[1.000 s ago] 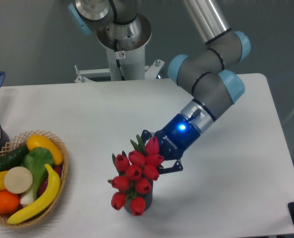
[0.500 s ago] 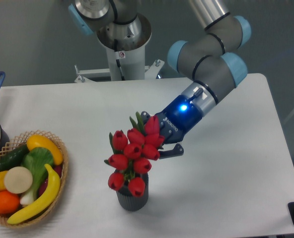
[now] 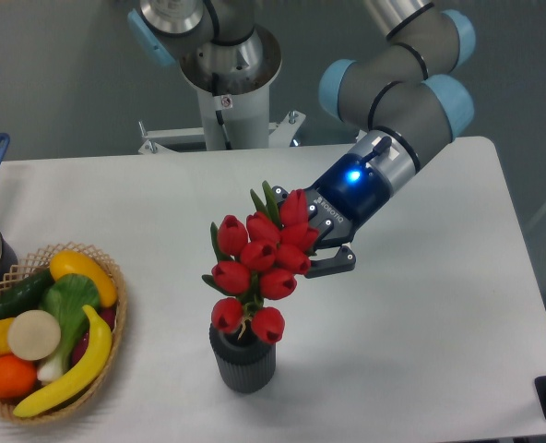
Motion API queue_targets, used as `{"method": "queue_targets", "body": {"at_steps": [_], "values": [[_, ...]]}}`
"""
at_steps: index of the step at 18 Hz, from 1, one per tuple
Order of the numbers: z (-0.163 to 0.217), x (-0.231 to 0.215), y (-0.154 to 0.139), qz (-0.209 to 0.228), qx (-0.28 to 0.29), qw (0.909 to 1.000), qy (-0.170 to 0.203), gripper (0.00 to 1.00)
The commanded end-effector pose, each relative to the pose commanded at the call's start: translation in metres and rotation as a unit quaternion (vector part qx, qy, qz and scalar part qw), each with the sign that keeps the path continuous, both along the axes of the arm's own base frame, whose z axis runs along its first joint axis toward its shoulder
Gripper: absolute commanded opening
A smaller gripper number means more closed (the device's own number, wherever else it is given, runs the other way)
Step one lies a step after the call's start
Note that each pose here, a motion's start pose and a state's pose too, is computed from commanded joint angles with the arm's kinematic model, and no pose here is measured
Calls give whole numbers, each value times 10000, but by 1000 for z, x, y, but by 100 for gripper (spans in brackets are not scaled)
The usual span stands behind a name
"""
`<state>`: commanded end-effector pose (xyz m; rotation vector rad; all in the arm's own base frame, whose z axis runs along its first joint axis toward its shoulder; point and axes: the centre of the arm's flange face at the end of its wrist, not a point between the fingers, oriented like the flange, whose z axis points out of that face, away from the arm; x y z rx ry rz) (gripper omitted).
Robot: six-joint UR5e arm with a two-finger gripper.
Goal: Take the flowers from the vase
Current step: 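Lift the gripped tulips straight up out of the grey vase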
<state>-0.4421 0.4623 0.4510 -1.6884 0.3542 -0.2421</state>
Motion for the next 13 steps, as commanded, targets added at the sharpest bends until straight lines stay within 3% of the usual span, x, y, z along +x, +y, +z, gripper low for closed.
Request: {"method": "queue_targets", "body": {"at_steps": [13], "values": [[77, -8, -22, 240, 210, 9982, 505, 0]]}}
